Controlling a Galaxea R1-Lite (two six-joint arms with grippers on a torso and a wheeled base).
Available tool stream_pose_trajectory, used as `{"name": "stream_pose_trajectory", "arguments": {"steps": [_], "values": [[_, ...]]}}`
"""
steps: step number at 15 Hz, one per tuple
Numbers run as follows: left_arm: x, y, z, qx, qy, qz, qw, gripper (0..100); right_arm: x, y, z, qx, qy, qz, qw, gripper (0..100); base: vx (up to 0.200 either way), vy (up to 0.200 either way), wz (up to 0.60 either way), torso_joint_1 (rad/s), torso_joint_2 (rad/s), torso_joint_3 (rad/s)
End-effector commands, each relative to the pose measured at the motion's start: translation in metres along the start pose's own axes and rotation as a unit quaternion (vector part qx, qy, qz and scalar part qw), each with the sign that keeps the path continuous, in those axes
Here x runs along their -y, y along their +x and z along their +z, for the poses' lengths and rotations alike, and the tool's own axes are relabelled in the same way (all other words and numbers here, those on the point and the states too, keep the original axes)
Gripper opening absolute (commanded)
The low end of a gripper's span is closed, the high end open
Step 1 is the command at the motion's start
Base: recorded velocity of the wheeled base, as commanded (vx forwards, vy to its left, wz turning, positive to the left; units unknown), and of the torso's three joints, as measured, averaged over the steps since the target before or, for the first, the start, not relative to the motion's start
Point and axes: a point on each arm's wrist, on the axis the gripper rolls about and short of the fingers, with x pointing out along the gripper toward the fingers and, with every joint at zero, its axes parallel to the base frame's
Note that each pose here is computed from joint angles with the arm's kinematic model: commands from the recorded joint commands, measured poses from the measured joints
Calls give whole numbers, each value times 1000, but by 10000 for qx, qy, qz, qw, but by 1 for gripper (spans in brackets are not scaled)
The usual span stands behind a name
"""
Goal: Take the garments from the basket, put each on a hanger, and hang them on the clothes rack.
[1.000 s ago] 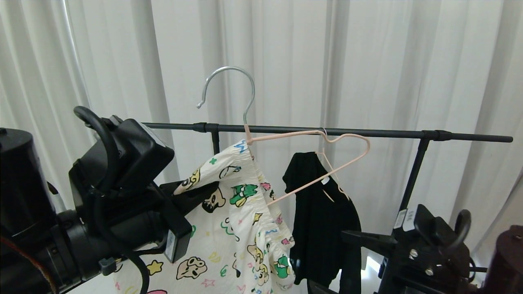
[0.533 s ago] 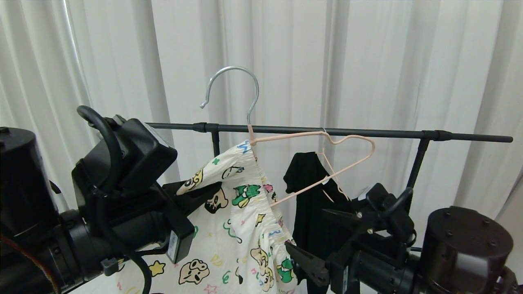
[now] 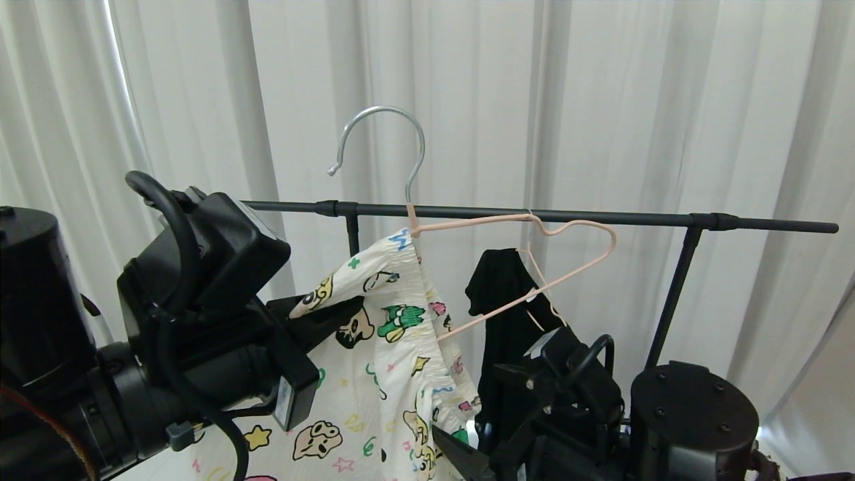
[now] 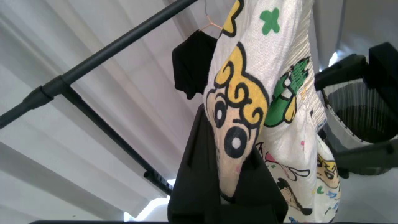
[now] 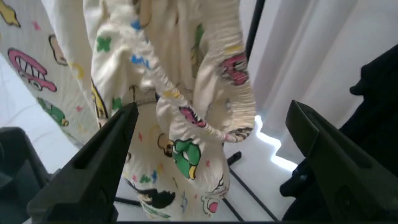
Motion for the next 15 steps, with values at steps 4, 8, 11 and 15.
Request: {"name": "stream_pose_trajectory", "arguments": {"steps": [4,8,11,15], "values": [[1,0,-5,-94,1,4,10000,0,22,-14,-10,-125,46,-558,9984,100,0,0,0,0,0,0],[2,1,-8,-139,7,-28,9999,0,36,-21,-2,59,129,-800,9967,100,0,0,0,0,0,0],[5,-1,-5,-79,18,-101,9999,0,33,-11,1,119,108,-745,9971,100,0,0,0,0,0,0],[14,-3,3,114,77,-359,9993,0,11,-5,-12,-135,-12,-363,9992,100,0,0,0,0,0,0]]}}
